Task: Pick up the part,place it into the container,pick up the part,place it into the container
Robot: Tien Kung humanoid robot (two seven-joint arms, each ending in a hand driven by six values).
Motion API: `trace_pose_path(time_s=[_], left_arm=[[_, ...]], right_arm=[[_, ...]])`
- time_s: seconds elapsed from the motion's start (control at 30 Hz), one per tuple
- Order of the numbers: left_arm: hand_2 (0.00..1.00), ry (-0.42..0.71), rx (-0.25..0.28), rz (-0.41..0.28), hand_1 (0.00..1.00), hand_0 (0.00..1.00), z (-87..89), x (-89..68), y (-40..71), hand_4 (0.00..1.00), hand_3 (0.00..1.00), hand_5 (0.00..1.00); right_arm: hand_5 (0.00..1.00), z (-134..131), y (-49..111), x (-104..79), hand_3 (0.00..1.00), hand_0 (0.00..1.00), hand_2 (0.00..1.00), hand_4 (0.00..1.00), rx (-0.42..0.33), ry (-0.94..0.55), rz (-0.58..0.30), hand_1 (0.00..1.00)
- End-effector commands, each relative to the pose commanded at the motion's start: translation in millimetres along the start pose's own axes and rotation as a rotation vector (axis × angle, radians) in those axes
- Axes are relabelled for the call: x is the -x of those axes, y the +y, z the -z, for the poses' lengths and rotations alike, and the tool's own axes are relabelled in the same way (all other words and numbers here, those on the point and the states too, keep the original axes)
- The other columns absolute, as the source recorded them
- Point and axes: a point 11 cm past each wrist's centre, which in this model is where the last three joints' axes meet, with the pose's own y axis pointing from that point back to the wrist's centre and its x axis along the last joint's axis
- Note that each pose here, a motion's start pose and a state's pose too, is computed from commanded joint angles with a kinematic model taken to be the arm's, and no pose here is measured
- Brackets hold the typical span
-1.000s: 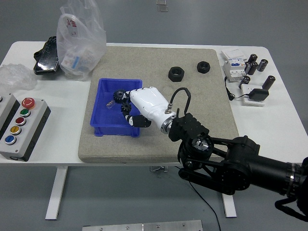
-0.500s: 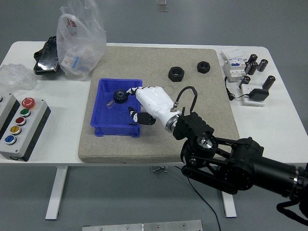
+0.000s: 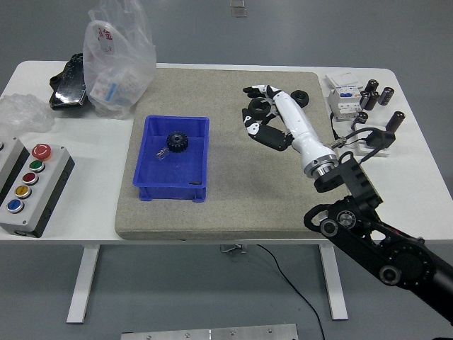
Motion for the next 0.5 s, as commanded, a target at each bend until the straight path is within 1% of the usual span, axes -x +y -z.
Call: trace_pose_path(time_s=[0.1, 0.17, 0.3, 0.37, 0.5], left_arm=[[0.586, -0.004, 0.003, -0.001, 0.621, 0.667, -1.8, -0.6, 0.1, 0.761, 0.640, 0.370], [0.586, -0.007, 0.007, -0.002, 0.622, 0.666, -3.5, -1.4, 0.1, 0.760, 0.640, 0.370], [0.586, -0.013, 0.018, -0.008, 0.622, 0.666, -8.8, -4.8, 0.3, 0.760, 0.640, 0.370], [0.586, -0.018, 0.028, -0.012, 0.621, 0.667, -13.2, -7.1, 0.5, 0.760, 0.641, 0.370], [0.586, -0.031, 0.045, -0.013, 0.621, 0.667, -19.9, -10.4, 0.9, 0.760, 0.641, 0.370]], right_arm=[[0.249, -26.5, 11.1, -18.2, 0.678, 0.416, 0.667, 0.534, 0.049, -0.082, -0.077, 0.622], [0.243, -42.5, 20.3, -29.4, 0.671, 0.412, 0.649, 0.536, 0.077, -0.129, -0.124, 0.608], [0.243, -70.0, 40.9, -50.4, 0.671, 0.412, 0.649, 0.536, 0.121, -0.202, -0.211, 0.608], [0.228, -81.1, 50.1, -60.7, 0.669, 0.414, 0.648, 0.544, 0.139, -0.235, -0.256, 0.612], [0.228, -85.4, 55.6, -71.1, 0.669, 0.414, 0.648, 0.544, 0.129, -0.286, -0.316, 0.612]])
